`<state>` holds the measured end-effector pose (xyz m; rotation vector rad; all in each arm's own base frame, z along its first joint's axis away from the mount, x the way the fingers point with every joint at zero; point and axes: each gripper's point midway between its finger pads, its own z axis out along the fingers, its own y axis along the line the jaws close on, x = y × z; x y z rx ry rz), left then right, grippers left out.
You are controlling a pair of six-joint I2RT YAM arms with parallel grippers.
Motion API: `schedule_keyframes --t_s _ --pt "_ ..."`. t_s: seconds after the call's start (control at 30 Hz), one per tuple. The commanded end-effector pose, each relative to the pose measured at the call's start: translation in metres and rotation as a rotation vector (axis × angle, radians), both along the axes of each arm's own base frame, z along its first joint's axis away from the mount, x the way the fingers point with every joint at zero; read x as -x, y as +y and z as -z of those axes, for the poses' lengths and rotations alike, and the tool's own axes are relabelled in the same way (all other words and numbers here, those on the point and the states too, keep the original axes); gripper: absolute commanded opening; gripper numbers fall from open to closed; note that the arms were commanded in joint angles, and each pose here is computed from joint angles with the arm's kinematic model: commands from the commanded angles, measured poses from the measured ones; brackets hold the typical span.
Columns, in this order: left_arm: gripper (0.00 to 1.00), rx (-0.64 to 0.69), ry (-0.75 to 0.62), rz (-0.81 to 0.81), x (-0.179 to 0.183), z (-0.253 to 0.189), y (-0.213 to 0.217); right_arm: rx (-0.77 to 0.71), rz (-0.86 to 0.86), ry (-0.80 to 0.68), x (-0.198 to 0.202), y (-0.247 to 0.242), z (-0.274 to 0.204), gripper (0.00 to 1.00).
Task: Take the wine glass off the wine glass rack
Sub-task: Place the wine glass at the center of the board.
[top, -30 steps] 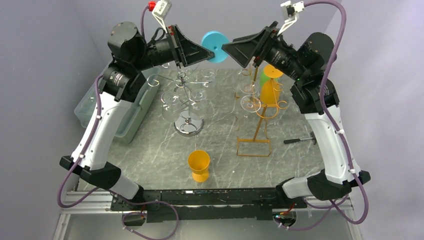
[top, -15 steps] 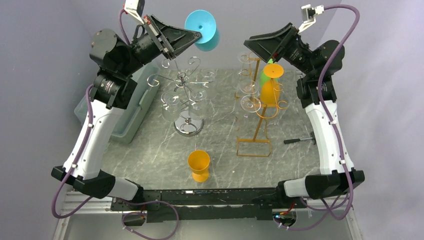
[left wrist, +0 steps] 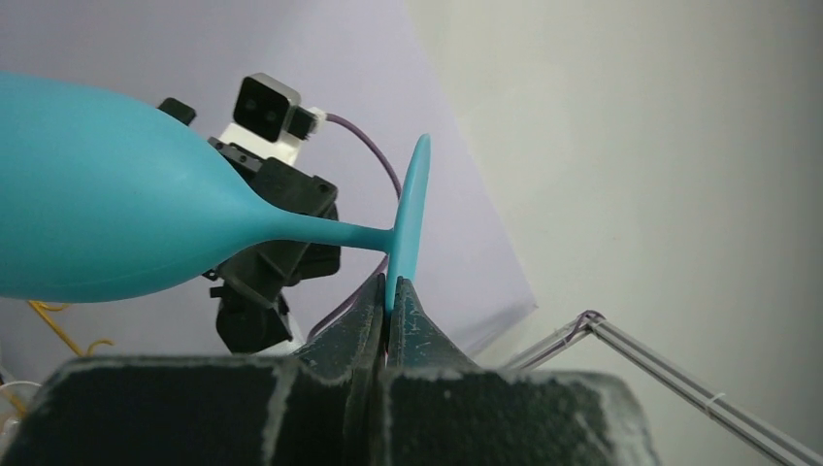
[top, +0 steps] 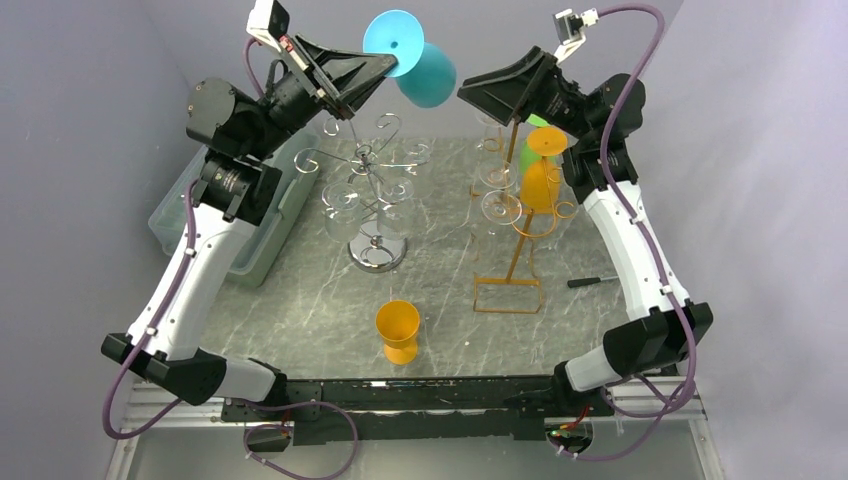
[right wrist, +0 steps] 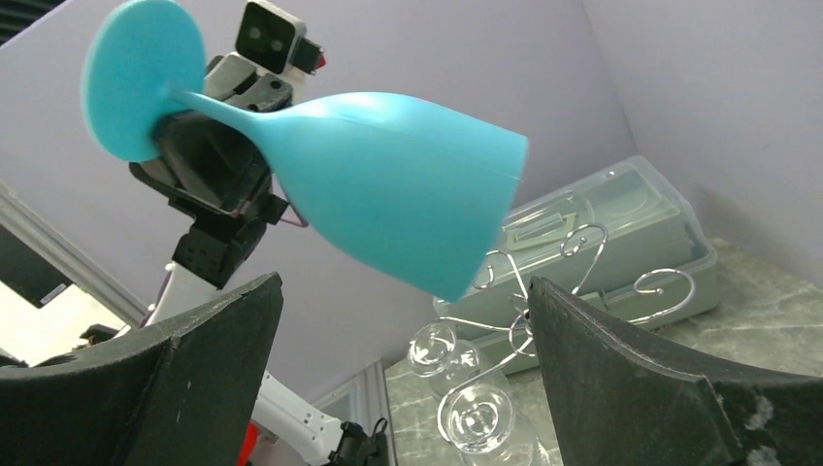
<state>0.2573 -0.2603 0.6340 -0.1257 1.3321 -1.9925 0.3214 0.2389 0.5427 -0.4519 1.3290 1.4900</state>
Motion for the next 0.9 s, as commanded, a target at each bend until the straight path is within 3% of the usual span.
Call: schedule_keyframes --t_s 0.0,0.4,0.73,0.87 --pt "0.0 0.111 -0.079 0.03 0.033 -0.036 0.018 -0.02 -0.013 -0.112 0.01 0.001 -0.022 1.0" --pt "0.0 0.154 -0.041 0.077 0.034 -0.029 0.018 -0.072 -0.14 -0.201 0.033 0.027 -0.025 0.97" --pt "0.0 0.204 -0.023 0.154 0.037 -0.031 0.017 -0.159 -0.238 -0.261 0.05 0.025 -0.035 0.82" --pt "0.0 0.218 -0.008 0.18 0.038 -0.029 0.017 -0.204 -0.281 -0.289 0.058 0.023 -0.042 0.69"
